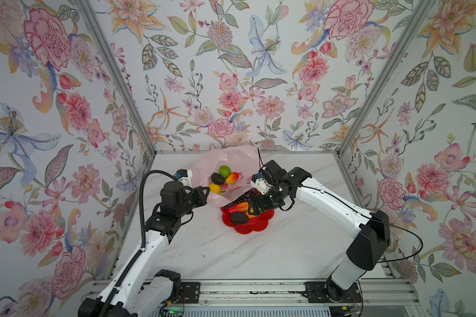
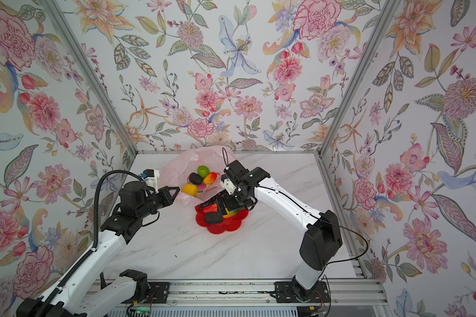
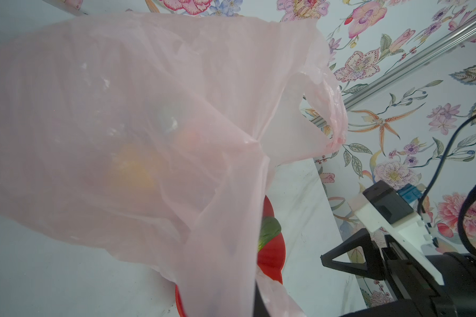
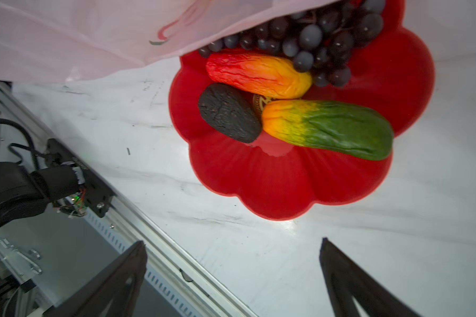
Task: Place the fruits into the plastic bag
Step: Pick up the fruit from the plate.
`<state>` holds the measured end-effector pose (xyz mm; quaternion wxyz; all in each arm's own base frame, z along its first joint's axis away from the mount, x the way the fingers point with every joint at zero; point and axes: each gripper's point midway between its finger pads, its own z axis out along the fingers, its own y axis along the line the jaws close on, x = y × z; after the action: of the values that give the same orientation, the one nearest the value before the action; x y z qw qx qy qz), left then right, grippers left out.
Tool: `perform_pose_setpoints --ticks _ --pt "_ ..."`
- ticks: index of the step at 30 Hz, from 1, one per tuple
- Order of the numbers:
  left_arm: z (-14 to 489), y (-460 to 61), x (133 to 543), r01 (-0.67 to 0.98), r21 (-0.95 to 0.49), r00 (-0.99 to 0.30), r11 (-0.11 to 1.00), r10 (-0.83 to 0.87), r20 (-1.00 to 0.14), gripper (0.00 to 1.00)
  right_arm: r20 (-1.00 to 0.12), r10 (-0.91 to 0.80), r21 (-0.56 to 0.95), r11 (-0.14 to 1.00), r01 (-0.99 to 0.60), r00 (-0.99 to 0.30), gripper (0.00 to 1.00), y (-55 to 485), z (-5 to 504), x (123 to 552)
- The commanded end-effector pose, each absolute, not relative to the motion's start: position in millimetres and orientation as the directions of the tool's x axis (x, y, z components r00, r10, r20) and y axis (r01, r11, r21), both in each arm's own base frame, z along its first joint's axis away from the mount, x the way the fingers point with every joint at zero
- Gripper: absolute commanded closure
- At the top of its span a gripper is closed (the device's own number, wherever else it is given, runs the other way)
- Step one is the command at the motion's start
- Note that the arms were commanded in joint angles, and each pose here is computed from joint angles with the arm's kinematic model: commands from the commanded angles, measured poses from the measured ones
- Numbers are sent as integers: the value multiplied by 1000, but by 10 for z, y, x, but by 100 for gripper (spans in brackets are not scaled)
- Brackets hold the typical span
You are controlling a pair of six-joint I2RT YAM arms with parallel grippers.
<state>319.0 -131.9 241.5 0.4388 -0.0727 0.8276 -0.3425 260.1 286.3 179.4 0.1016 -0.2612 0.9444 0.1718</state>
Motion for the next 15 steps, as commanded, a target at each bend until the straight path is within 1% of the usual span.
perform_pose_setpoints --ticks 1,3,5,7,9,10,12,13,15 --pt "2474 -1248 3197 185 -610 -580 770 -415 -701 100 -301 -500 123 824 -553 -812 1 2707 1674 2783" --pt "2473 -1250 3187 186 -614 -581 767 -418 -698 100 -317 -570 76 781 -620 -758 1 2741 1603 2827" --pt "2465 -1262 3178 189 -620 -584 761 -421 -694 100 -359 -668 -1 699 -715 -652 1 2796 1576 2873" --pt "2472 -1271 3174 193 -624 -588 758 -420 -692 100 -410 -767 -48 559 -828 -494 1 2888 1517 2824" --pt "2481 -1275 3166 198 -622 -589 758 -415 -693 100 -466 -818 -73 416 -907 -338 1 2974 1485 2752" --pt "2481 -1275 3160 198 -621 -591 759 -413 -693 100 -488 -836 -93 335 -938 -250 1 3003 1457 2707" --pt "2487 -1271 3148 198 -621 -591 759 -413 -693 100 -504 -856 -130 206 -970 -115 1 3015 1378 2642" --pt "2493 -1265 3145 198 -621 -590 758 -414 -693 100 -502 -863 -142 152 -978 -61 1 3015 1345 2632" --pt "2503 -1265 3132 201 -622 -590 757 -414 -693 100 -475 -880 -164 97 -982 -7 1 2994 1280 2687"
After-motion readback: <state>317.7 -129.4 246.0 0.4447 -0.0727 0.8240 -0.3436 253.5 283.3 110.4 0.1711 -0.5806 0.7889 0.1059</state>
